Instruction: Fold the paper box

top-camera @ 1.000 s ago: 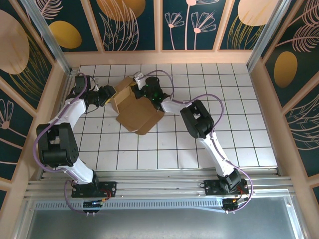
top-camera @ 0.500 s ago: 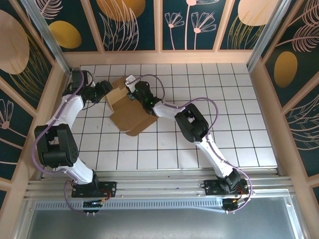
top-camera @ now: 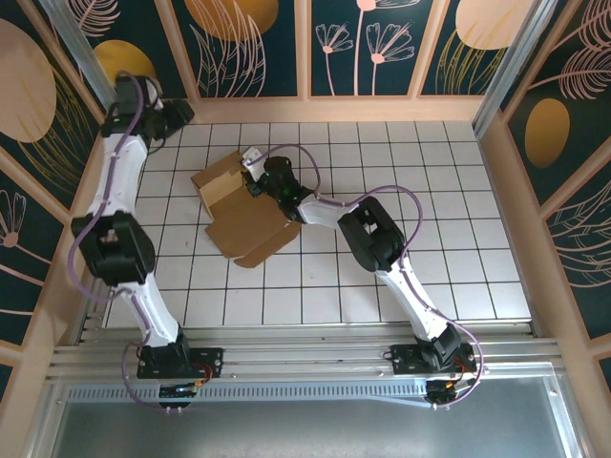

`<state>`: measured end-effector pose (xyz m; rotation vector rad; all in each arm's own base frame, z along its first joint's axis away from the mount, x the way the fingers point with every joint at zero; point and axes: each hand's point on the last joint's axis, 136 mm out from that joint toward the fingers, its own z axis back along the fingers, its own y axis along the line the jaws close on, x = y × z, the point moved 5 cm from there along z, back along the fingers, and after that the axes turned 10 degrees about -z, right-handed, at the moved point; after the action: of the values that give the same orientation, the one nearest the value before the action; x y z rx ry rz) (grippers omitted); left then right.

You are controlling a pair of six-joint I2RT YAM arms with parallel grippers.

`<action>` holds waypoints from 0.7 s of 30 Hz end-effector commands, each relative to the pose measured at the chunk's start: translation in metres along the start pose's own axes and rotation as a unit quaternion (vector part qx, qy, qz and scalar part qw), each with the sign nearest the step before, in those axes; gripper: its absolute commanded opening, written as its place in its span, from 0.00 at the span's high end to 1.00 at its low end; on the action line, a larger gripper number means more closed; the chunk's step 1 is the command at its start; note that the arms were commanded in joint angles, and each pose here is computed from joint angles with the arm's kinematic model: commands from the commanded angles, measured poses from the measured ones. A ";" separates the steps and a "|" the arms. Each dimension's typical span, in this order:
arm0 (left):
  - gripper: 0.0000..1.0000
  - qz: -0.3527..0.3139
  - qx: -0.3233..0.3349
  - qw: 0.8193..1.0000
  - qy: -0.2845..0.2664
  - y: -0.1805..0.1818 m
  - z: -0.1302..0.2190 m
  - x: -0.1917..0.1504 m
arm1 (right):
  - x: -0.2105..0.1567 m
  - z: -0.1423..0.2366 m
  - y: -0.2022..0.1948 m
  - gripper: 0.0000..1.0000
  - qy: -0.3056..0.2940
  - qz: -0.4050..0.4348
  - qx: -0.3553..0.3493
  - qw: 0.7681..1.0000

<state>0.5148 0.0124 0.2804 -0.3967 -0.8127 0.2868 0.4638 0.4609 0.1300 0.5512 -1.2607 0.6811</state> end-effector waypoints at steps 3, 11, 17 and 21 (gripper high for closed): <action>0.54 0.044 0.002 0.989 0.142 0.035 -0.050 -0.082 | -0.021 0.007 0.002 1.00 0.053 0.002 0.016 0.998; 0.58 0.045 -0.090 0.970 0.223 0.011 -0.085 -0.165 | -0.024 0.010 -0.001 1.00 0.064 0.024 0.007 0.998; 0.59 0.052 -0.122 0.962 0.238 0.005 -0.089 -0.189 | -0.024 0.008 -0.002 1.00 0.057 0.015 -0.003 0.998; 0.61 0.054 -0.136 0.957 0.249 0.003 -0.092 -0.198 | -0.027 0.002 0.009 1.00 0.052 0.024 -0.017 0.998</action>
<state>0.4787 -0.0388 0.1115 -0.6242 -0.4702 0.2541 0.4639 0.4532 0.1303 0.5599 -1.2416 0.6954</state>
